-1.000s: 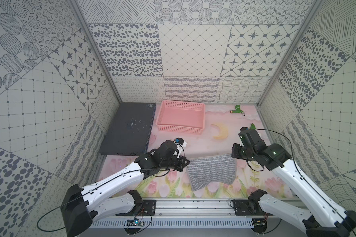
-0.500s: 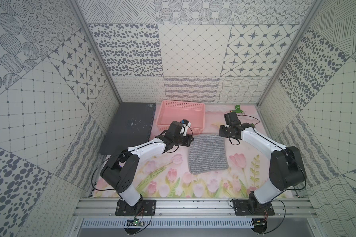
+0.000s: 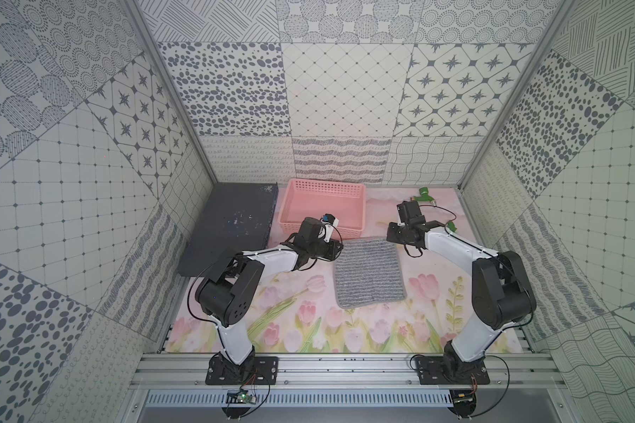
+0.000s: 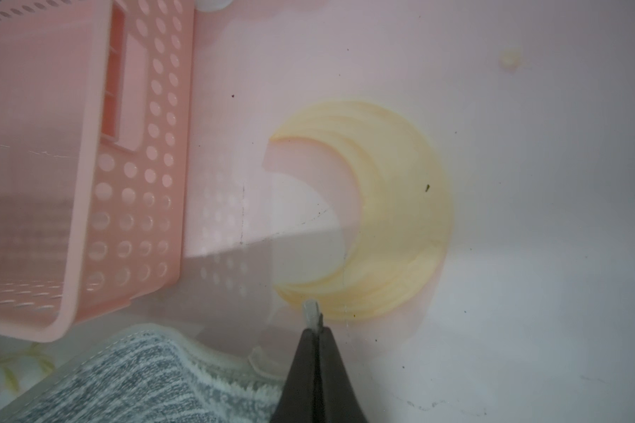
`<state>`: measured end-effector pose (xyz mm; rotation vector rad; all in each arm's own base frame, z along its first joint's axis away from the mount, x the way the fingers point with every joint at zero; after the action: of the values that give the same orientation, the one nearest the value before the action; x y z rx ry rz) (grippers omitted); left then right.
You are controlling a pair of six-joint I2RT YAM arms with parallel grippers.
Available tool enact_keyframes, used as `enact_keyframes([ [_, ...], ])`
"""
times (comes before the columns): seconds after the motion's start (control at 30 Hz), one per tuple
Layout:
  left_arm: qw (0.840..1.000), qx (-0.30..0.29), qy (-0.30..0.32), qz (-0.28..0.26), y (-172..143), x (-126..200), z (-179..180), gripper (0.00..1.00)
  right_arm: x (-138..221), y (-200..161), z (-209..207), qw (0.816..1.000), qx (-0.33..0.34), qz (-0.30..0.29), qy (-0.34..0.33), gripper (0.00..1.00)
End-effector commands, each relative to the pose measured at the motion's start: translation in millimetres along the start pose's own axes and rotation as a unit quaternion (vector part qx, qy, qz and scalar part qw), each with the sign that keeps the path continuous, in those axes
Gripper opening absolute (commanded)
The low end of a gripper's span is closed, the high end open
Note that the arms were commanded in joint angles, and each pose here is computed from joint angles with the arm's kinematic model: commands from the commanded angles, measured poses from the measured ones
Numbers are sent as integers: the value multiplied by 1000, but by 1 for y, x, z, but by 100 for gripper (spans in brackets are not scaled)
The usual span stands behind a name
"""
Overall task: Fold the square dishcloth
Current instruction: Fold the cleaning item at the center of the board.
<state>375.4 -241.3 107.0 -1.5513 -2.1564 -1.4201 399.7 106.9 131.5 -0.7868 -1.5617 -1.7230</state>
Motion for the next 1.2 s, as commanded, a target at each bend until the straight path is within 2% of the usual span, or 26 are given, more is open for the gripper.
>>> enact_keyframes([
  [0.0, 998, -52, 13, -32, 2, 9, 3, 0, 13, 11, -6, 999, -2, -38, -1, 0],
  [0.2, 997, -56, 0, -43, -7, 16, 2, 0, 18, 3, -6, 999, -1, -49, 12, 0],
  [0.4, 994, -74, -32, -68, -17, 28, -6, 0, 34, 5, -1, 995, 10, -92, 44, 0],
  [0.57, 994, -67, -43, -78, -28, 34, -6, 0, 43, 6, 1, 992, 10, -114, 59, 0],
  [1.17, 994, -81, -47, -53, -80, 47, -28, 0, 52, -51, -13, 993, -27, -91, 70, 0],
])
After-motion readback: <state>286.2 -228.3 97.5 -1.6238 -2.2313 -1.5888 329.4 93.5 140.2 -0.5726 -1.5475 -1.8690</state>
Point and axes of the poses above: each gripper's point midway between its finger pads, its own x axis back along the fingers, its own z axis along the line the jaws close on, y = z × x, the point moved 4 cm from there along x, back along the fingers, and after that the axes turned 8 degrees about x, right-handed, at the moved point
